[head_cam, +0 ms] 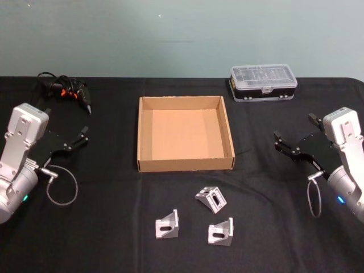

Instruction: Use one hand to pick up the angle iron from the table and place it into the box.

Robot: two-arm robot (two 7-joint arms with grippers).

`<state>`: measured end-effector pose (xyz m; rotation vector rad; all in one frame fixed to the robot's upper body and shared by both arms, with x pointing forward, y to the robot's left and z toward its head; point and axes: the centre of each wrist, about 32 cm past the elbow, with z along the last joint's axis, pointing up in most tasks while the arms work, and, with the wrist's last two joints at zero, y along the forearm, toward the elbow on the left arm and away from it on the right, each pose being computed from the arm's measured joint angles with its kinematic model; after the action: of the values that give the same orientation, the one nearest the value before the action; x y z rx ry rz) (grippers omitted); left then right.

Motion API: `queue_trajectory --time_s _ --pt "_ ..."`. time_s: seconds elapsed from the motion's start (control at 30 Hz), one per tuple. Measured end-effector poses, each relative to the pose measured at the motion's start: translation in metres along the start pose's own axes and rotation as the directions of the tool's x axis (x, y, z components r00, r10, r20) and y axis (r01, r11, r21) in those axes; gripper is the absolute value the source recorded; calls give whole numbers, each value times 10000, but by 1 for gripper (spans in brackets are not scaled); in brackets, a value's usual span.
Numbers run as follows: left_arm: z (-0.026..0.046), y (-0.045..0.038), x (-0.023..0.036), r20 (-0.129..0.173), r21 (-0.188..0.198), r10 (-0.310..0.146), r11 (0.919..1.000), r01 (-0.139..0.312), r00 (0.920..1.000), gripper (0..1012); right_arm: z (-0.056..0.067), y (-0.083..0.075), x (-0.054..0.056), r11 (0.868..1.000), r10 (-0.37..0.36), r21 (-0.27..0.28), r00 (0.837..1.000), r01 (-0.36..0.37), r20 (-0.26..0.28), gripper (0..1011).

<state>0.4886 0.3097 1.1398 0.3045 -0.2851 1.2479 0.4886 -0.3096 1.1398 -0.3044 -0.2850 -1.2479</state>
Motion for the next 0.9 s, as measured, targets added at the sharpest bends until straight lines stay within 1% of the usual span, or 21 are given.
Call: queue_trajectory --time_s 0.9 --pt "0 0 0 0 0 0 10000 0 10000 1011 0 0 0 10000 0 0 10000 0 0 1004"
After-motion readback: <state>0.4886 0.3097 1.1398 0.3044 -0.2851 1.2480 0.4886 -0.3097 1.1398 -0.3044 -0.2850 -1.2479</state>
